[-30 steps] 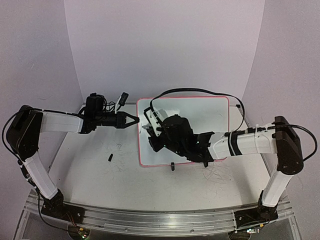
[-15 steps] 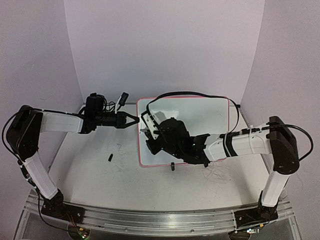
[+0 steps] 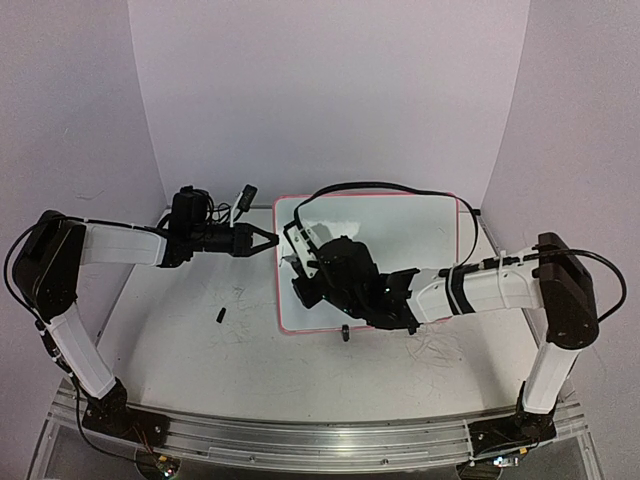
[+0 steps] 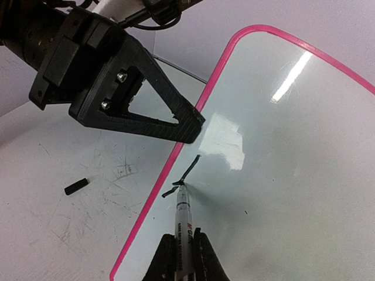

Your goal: Write a sentence on the whiteboard

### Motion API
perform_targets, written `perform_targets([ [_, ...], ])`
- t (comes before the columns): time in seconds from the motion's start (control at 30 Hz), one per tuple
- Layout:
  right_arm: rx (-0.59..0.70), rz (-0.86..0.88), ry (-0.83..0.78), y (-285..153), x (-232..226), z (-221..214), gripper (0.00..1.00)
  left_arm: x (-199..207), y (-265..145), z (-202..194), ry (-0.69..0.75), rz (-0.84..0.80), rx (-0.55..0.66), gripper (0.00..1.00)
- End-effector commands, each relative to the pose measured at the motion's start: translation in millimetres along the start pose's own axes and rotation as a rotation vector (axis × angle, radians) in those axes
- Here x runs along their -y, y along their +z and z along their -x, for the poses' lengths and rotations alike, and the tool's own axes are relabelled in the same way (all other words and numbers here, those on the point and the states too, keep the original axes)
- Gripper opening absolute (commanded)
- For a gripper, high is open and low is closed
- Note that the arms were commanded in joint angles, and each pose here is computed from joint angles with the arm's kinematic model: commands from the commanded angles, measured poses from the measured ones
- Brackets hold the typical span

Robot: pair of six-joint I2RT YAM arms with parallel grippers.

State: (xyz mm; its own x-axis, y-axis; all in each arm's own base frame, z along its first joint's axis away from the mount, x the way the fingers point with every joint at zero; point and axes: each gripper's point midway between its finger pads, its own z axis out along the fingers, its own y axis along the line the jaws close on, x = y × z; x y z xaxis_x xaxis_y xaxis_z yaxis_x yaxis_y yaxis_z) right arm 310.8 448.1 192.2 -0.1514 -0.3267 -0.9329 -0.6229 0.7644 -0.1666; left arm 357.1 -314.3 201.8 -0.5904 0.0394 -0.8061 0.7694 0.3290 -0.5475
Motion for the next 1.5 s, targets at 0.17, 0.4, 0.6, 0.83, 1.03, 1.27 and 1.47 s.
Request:
perform_targets([
  [0.17, 0.024, -0.111, 0.036, -9.1, 27.3, 8.2, 0.0, 27.7, -5.4, 10.6, 0.051, -0.073, 0.019, 0.0],
  [0.4, 0.047, -0.083, 0.048, -15.1, 25.3, 15.5, 0.0, 27.1, -5.4, 10.2, 0.05, -0.071, 0.019, 0.0],
  [0.6, 0.147, 0.04, 0.081, -31.6, 12.9, 37.8, 0.0, 27.0, -4.8, 10.0, 0.05, -0.072, 0.018, 0.0],
  [0.83, 0.154, 0.024, 0.097, -19.9, 19.8, 42.1, 0.0, 27.4, -5.3, 10.5, 0.051, -0.072, 0.019, 0.0],
  [1.03, 0.159, -0.012, 0.105, -13.1, 28.1, 46.1, 0.0, 28.0, -5.4, 11.1, 0.052, -0.073, 0.02, 0.0],
  [1.27, 0.154, 0.014, 0.093, -12.3, 23.3, 44.1, 0.0, 28.0, -4.9, 10.7, 0.053, -0.077, 0.017, 0.0],
  [1.47, 0.139, 0.01, 0.095, -11.8, 23.6, 37.3, 0.0, 28.0, -4.9, 10.4, 0.054, -0.078, 0.017, 0.0],
])
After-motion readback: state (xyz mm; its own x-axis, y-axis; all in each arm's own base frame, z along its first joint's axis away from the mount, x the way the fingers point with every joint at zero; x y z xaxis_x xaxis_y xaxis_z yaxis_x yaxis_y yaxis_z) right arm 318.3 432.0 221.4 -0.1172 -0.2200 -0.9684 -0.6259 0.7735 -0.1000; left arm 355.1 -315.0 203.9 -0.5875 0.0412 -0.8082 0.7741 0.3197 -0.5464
